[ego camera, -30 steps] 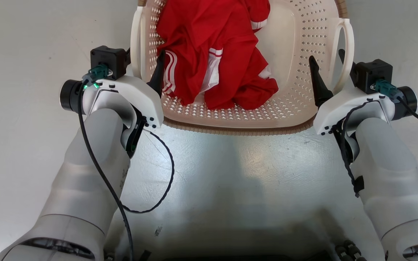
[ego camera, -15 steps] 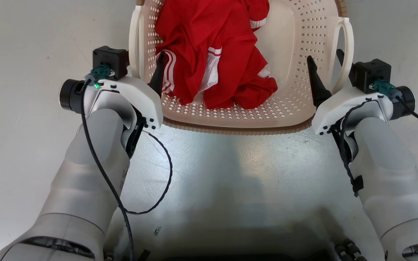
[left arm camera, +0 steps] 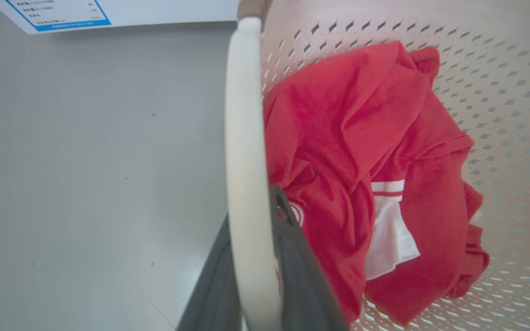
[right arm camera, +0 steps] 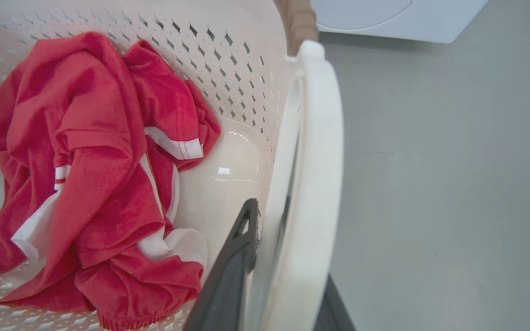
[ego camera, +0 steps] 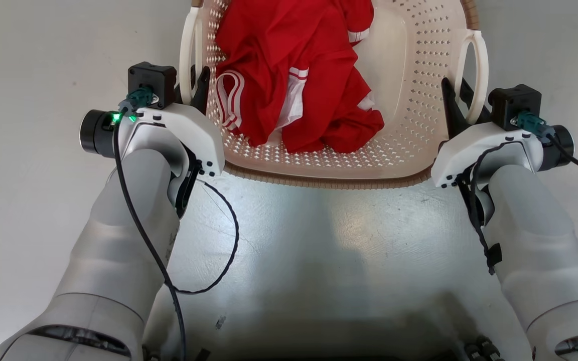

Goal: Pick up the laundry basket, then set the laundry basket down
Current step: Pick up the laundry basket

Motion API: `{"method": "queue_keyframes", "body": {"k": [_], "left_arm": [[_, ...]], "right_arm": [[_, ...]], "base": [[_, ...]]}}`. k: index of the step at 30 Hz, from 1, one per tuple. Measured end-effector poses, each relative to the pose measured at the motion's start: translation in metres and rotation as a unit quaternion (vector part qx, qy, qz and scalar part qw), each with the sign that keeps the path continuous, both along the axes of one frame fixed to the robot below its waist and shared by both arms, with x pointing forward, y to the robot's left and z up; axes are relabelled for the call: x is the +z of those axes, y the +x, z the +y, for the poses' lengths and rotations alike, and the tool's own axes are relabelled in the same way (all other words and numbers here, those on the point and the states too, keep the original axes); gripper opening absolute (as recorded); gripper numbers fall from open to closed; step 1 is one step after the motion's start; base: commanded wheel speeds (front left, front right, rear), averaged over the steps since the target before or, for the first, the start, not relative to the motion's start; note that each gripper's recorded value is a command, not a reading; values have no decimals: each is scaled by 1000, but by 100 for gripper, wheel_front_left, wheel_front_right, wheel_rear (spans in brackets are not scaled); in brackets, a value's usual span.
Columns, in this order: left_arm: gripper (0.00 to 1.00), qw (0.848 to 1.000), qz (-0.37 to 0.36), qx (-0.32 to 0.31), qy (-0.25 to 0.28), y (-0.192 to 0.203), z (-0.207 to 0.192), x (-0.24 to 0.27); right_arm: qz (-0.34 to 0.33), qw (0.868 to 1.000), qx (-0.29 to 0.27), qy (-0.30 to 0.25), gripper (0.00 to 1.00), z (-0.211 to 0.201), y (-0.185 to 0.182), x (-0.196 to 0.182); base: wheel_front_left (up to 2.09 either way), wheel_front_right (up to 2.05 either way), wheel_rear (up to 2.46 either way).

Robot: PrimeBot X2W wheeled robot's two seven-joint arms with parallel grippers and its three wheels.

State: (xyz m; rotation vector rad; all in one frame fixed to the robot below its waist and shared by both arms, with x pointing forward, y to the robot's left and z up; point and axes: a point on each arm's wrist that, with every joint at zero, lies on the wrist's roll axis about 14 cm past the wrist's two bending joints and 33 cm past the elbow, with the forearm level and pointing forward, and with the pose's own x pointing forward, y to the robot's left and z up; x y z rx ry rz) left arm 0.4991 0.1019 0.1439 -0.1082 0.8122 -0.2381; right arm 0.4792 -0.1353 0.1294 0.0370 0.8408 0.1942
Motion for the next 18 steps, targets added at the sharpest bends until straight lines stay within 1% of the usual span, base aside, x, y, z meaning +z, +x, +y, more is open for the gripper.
{"method": "queue_keyframes", "body": {"k": [9,18], "left_arm": [[0,1000,7,5,0,-13,3,18],[0,1000,18,8,3,-42,6,50]], "right_arm": [[1,1000,23,0,0,8,-4,19],[8,999,42,2,0,14,-25,56]], "base": [[0,0,0],[0,0,0]]}}
